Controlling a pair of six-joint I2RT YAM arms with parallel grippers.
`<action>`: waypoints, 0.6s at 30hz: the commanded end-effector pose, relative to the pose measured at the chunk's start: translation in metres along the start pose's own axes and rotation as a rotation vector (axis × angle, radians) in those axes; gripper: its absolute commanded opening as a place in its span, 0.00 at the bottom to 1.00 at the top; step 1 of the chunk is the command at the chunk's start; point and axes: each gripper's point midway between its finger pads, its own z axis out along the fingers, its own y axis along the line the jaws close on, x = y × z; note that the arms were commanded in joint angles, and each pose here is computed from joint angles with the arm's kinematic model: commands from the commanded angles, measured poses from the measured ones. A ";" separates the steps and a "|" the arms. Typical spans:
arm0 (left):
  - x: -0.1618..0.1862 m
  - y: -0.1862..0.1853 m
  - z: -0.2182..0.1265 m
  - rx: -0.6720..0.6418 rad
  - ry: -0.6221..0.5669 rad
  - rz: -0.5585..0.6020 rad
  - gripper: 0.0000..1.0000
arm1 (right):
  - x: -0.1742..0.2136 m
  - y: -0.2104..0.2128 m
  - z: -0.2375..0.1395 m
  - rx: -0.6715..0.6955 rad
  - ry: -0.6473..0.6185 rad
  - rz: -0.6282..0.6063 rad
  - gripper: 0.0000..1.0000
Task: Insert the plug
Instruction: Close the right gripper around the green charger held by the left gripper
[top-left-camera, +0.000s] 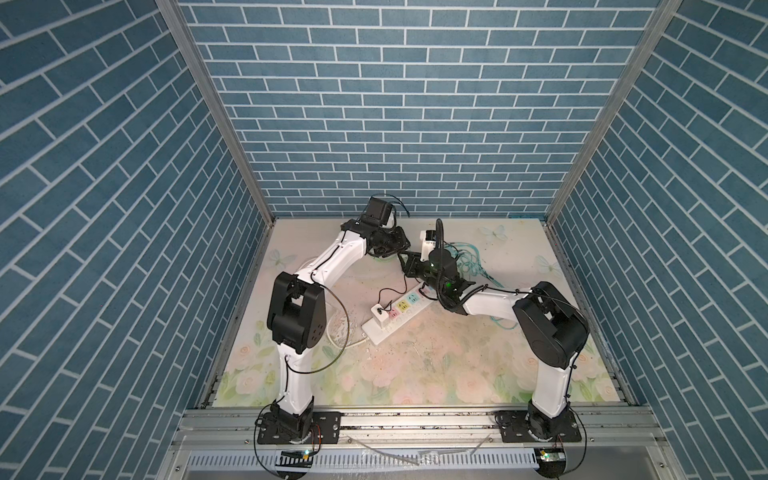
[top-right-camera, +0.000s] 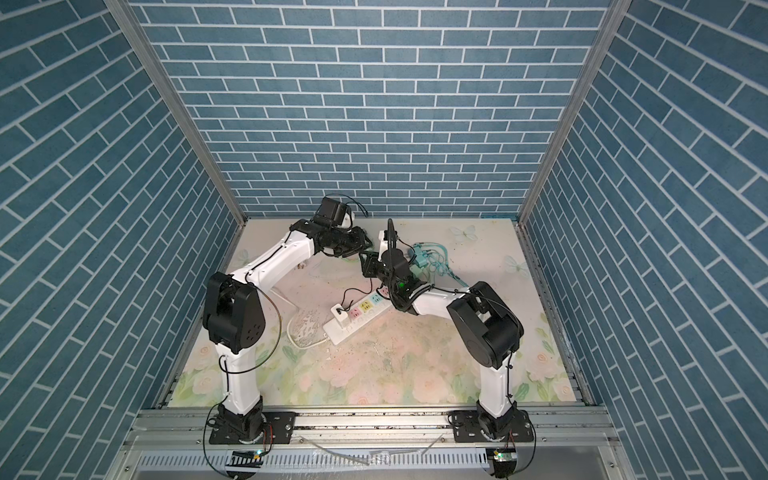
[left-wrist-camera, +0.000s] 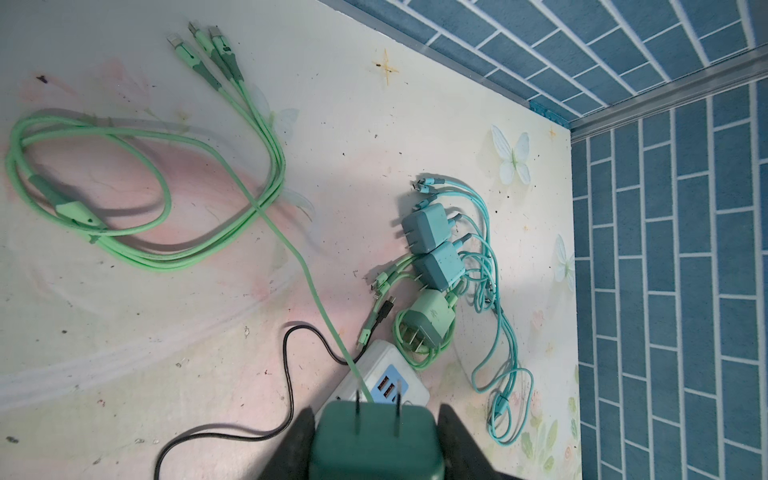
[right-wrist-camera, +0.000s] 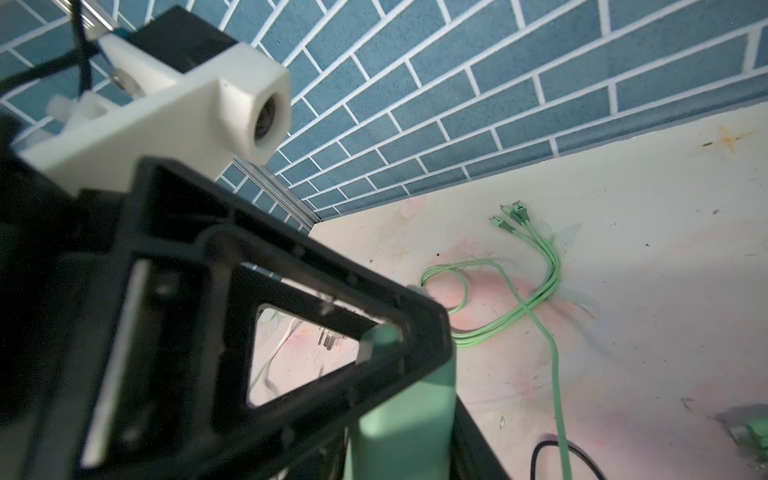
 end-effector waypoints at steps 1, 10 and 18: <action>-0.008 -0.008 -0.013 0.029 -0.036 0.004 0.27 | -0.006 0.013 0.006 -0.046 -0.021 -0.005 0.32; -0.008 -0.009 -0.013 0.036 -0.039 0.004 0.30 | -0.003 0.017 0.007 -0.065 0.003 0.005 0.14; -0.020 0.004 -0.024 0.020 -0.082 -0.002 0.57 | 0.004 0.021 -0.008 -0.017 0.192 -0.002 0.01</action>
